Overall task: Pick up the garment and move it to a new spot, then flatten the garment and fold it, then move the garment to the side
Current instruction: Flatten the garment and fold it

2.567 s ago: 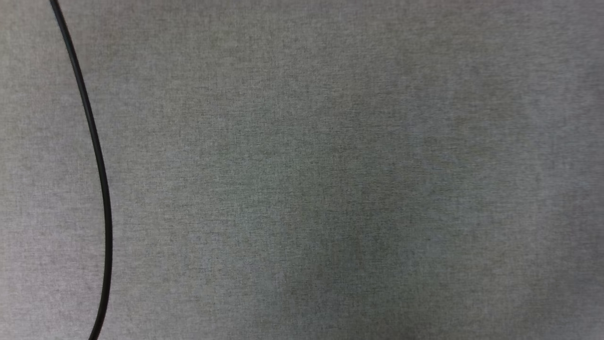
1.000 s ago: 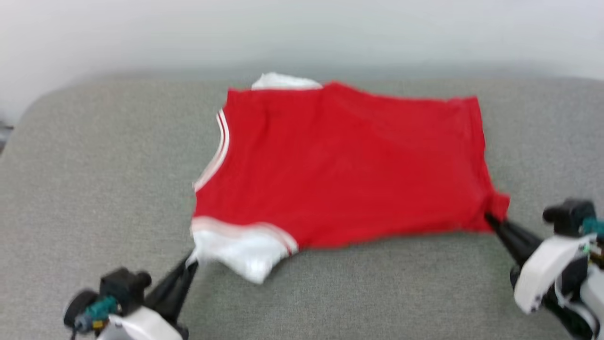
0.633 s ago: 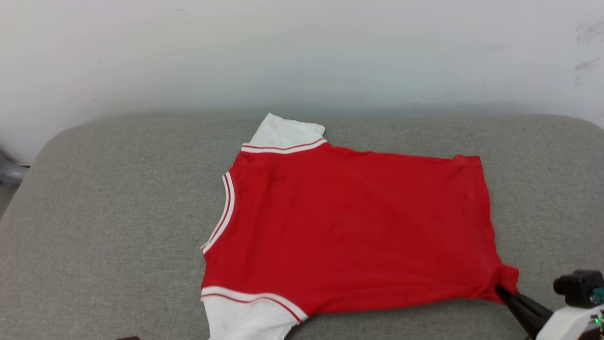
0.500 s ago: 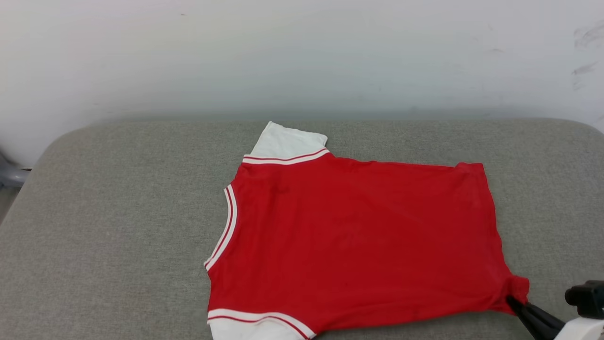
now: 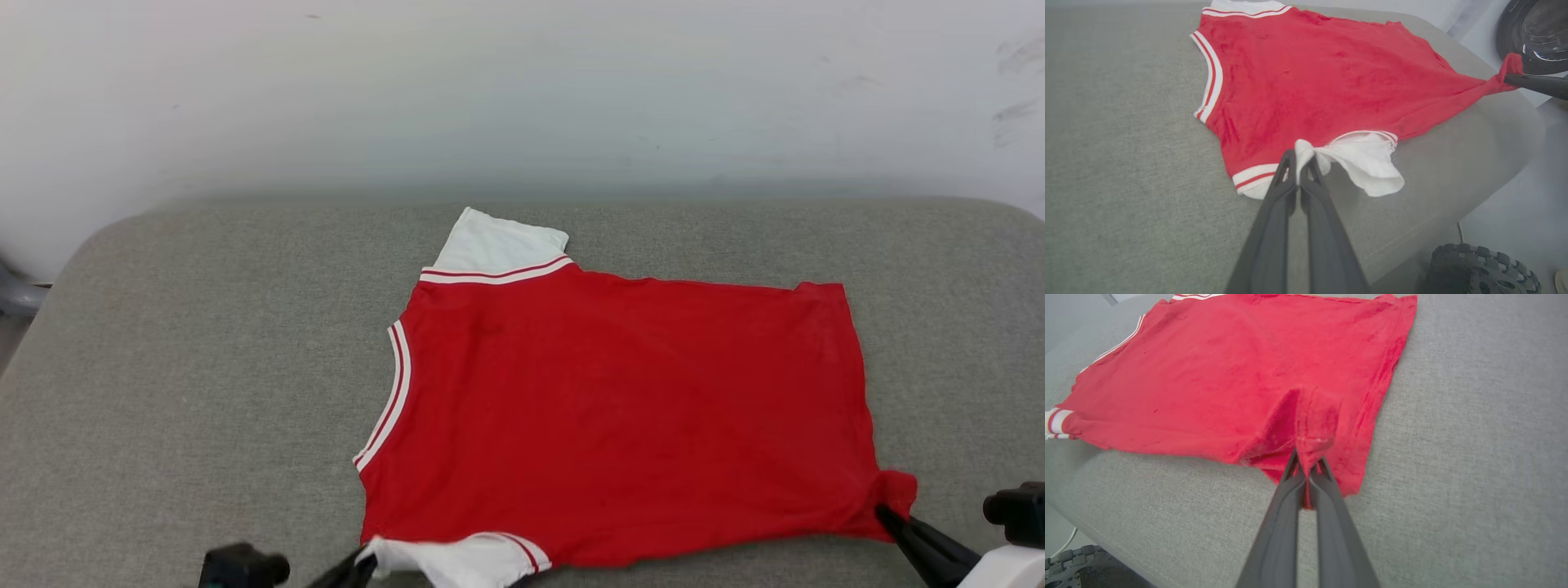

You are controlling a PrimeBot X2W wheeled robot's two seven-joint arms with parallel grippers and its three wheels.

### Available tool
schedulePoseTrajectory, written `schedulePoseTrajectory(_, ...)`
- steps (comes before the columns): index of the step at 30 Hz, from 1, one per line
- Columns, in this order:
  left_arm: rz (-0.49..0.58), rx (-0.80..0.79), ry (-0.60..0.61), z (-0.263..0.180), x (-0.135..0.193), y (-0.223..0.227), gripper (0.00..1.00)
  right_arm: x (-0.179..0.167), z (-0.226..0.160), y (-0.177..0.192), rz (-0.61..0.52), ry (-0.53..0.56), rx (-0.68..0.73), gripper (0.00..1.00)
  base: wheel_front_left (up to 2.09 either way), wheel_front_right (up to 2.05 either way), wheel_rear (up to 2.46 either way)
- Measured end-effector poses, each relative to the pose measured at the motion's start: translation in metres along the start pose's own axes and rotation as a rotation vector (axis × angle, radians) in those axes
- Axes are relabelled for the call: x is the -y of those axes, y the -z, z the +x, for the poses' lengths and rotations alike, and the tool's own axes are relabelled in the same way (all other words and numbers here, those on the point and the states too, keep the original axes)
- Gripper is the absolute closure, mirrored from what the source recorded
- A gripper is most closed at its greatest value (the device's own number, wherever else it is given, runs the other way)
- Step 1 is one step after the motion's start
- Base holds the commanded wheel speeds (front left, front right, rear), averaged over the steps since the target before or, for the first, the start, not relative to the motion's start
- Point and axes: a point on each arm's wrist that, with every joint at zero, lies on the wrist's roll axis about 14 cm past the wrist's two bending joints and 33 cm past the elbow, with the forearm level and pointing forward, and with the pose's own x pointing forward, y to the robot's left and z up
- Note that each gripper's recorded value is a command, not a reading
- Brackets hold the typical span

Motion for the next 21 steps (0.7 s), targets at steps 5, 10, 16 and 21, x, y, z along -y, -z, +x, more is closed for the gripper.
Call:
schedulePoseTrajectory(5, 0.084, 0.071, 0.021, 0.024, -0.010, -0.032, 1.00, -0.002, 0.005, -0.006, 0.023, -0.002, 0.021, 1.00, 0.00, 0.00, 0.00)
schedulePoseTrajectory(10, 0.158, 0.106, 0.041, 0.054, -0.023, -0.061, 1.00, 0.001, 0.013, -0.011, 0.028, 0.001, 0.027, 1.00, 0.00, 0.00, 0.00)
schedulePoseTrajectory(16, 0.228, 0.114, 0.055, 0.096, -0.042, -0.086, 1.00, 0.008, 0.032, -0.021, 0.038, 0.005, 0.033, 1.00, 0.00, 0.00, 0.00)
schedulePoseTrajectory(21, 0.243, 0.068, 0.053, 0.131, -0.059, -0.083, 1.00, 0.016, 0.051, -0.023, 0.037, 0.013, 0.012, 1.00, 0.00, 0.00, 0.00)
